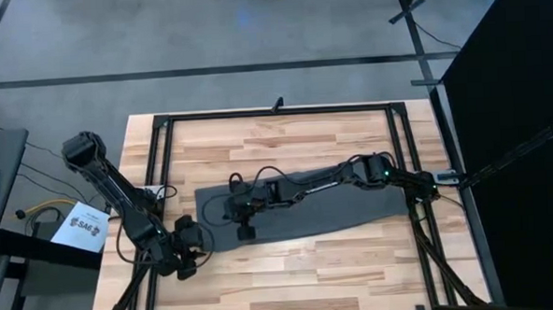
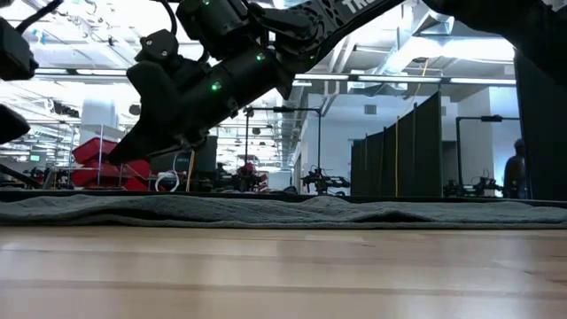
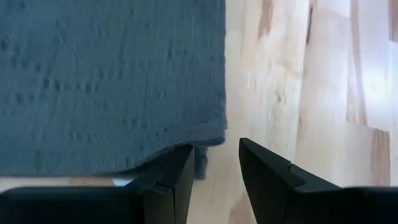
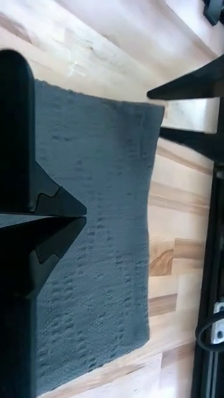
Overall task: Roll towel
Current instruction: Roll the gray towel
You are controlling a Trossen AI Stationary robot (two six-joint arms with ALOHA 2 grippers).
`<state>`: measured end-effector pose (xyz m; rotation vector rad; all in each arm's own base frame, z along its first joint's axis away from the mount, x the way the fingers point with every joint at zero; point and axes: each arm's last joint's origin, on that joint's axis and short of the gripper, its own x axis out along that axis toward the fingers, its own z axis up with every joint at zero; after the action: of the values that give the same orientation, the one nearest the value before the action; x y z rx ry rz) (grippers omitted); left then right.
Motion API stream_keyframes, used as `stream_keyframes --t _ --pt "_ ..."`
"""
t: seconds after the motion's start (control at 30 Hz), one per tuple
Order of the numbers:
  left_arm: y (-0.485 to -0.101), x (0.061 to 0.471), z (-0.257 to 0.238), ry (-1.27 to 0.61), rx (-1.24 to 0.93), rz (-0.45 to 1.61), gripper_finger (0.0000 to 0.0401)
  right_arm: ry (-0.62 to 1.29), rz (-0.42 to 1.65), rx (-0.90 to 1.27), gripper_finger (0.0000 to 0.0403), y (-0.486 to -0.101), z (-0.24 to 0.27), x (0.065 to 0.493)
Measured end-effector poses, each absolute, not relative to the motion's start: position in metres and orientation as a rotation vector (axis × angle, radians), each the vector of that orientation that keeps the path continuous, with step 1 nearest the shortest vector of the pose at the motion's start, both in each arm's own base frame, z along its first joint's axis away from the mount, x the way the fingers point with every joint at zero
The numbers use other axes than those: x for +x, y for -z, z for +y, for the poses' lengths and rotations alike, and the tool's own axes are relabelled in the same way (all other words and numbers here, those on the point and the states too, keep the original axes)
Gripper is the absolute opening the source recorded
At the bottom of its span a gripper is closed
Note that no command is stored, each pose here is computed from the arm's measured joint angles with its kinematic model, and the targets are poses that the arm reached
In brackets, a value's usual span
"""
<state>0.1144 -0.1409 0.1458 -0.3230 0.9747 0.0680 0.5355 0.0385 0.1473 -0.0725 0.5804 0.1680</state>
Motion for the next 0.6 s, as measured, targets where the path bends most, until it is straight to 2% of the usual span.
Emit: stream_keyframes --t 0.27,0.47,0.6 --pt "-0.132 0.116 -0.143 -0.128 -0.293 1.02 0.0114 -0.165 0.523 -0.058 0.0 -0.105 0.04 0.546" --pt "-0.12 0.119 -0.147 -0.177 -0.252 1.031 0.0114 -0.151 0.415 -0.027 0.0 -0.115 0.036 0.553" --pt "-0.119 0.12 -0.147 -0.175 -0.256 1.026 0.0114 -0.143 0.421 -0.024 0.0 -0.111 0.032 0.553"
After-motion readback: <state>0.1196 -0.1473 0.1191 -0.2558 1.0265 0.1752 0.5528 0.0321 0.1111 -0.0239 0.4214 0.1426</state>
